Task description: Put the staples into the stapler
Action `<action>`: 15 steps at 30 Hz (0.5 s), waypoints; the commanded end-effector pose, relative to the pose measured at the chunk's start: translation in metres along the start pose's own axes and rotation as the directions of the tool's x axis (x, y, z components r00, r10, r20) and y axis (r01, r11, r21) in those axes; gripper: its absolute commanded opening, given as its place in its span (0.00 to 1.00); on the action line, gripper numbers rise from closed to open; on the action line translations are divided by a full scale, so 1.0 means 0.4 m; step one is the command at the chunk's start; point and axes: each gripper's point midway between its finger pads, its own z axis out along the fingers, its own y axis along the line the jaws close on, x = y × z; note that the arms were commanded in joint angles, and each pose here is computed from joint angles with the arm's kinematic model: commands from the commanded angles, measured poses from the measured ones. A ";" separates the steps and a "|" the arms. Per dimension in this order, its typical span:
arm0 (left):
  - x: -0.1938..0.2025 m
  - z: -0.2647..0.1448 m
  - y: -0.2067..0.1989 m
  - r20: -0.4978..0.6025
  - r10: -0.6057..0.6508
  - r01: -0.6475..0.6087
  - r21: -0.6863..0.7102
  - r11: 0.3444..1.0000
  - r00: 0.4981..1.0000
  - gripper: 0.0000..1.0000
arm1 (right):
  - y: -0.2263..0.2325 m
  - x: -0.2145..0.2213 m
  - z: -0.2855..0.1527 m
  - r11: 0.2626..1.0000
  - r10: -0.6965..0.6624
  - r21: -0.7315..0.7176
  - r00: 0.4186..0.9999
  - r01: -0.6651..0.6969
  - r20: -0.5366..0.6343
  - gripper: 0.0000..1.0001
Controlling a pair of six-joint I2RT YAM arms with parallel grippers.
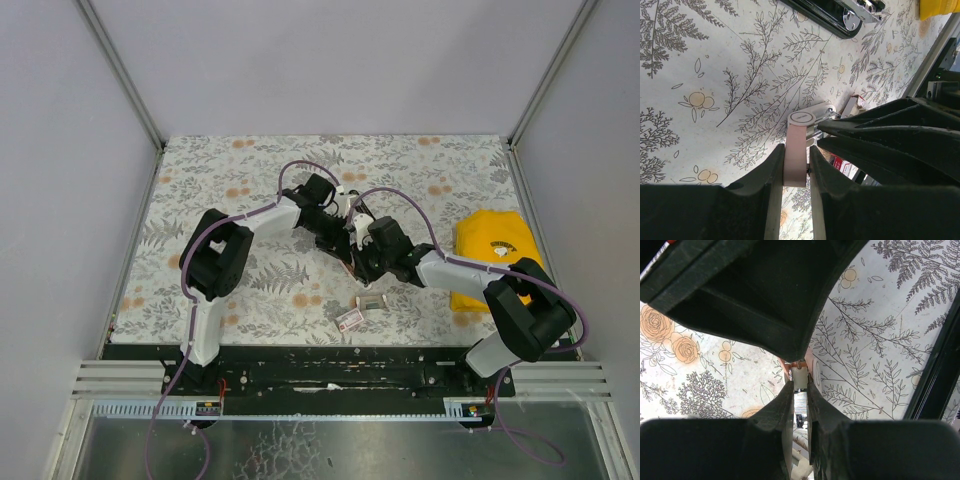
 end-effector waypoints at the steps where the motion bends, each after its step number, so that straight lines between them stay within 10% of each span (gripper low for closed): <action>1: 0.010 0.005 -0.005 -0.031 0.010 -0.010 -0.004 1.000 0.999 0.00 | -0.007 -0.013 -0.003 0.999 -0.019 0.029 1.000 0.019 0.014 0.17; 15: 0.004 0.000 -0.011 -0.024 0.013 -0.013 -0.003 1.000 1.000 0.00 | -0.016 0.028 0.005 0.999 0.004 0.050 1.000 -0.003 -0.024 0.17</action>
